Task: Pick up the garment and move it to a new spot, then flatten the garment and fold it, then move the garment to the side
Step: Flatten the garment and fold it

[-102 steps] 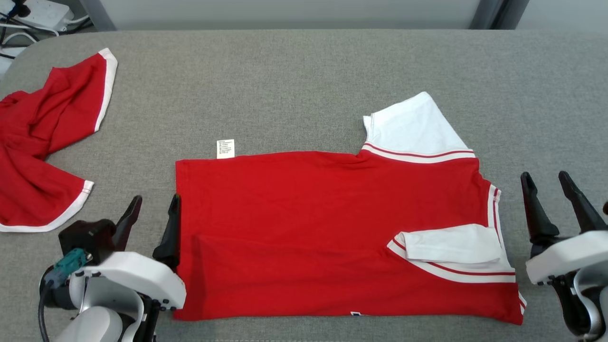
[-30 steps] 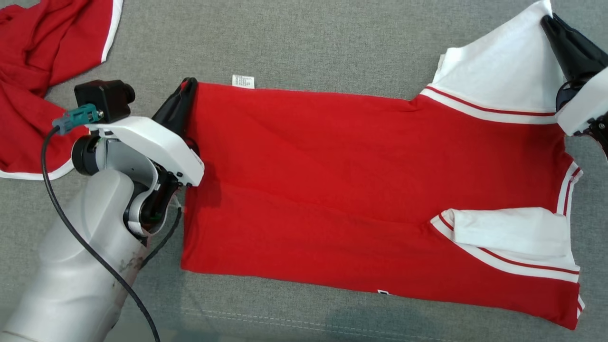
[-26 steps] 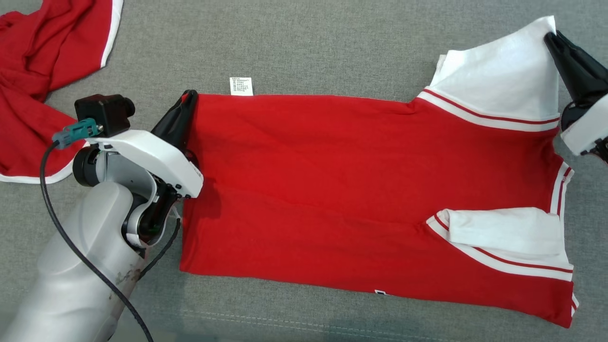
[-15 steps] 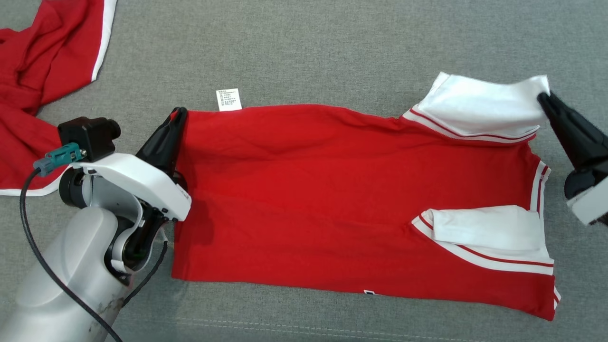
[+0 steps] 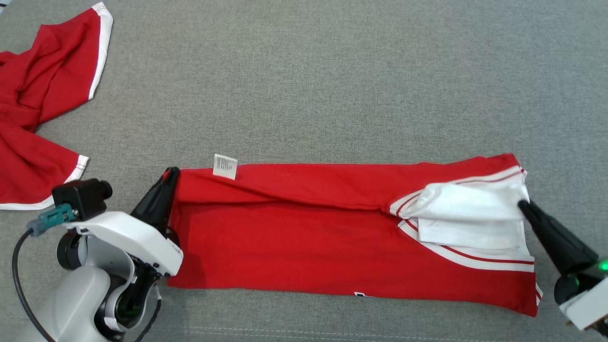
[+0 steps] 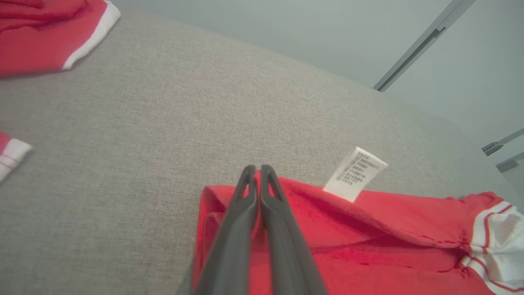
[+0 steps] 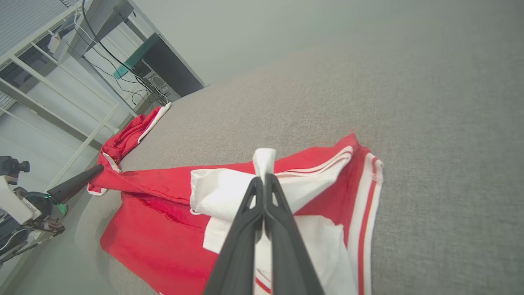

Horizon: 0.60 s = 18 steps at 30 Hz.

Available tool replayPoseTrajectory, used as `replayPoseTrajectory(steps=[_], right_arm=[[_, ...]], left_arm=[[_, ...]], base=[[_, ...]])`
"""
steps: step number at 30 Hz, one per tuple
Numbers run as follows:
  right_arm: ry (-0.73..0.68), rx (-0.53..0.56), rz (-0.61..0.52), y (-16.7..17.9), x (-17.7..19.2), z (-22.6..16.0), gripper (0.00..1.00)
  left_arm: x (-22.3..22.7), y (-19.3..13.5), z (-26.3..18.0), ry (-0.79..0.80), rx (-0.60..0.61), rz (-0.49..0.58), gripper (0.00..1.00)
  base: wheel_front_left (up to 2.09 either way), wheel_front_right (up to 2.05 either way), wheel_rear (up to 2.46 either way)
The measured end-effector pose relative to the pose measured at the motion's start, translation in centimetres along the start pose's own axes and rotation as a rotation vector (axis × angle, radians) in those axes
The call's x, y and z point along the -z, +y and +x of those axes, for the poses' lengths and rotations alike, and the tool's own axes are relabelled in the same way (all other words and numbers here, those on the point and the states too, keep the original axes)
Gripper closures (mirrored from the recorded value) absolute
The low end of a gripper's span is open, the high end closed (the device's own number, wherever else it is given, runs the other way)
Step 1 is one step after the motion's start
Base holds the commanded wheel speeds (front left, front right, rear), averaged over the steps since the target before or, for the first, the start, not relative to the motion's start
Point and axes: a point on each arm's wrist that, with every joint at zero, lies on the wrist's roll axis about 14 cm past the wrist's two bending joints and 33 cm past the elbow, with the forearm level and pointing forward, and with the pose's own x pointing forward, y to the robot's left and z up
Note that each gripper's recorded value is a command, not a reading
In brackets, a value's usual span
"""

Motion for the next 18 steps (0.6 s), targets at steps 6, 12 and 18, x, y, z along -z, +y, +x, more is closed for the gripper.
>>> replayPoseTrajectory(steps=[6,12,18], right_arm=[[0.027,0.035,0.048,-0.1,2.0,-1.7,1.0],[0.021,0.063,0.102,0.0,3.1,-2.5,0.0],[-0.042,0.089,0.128,-0.1,2.7,-3.2,0.0]], left_arm=[[1.8,0.0,-0.7,0.046,-0.012,-0.054,1.0],[2.1,1.5,-1.2,0.036,-0.074,-0.066,0.0],[0.2,2.6,-1.9,-0.087,-0.14,0.013,0.0]], base=[[0.0,0.0,0.0],[0.0,0.0,0.0],[0.0,0.0,0.0]])
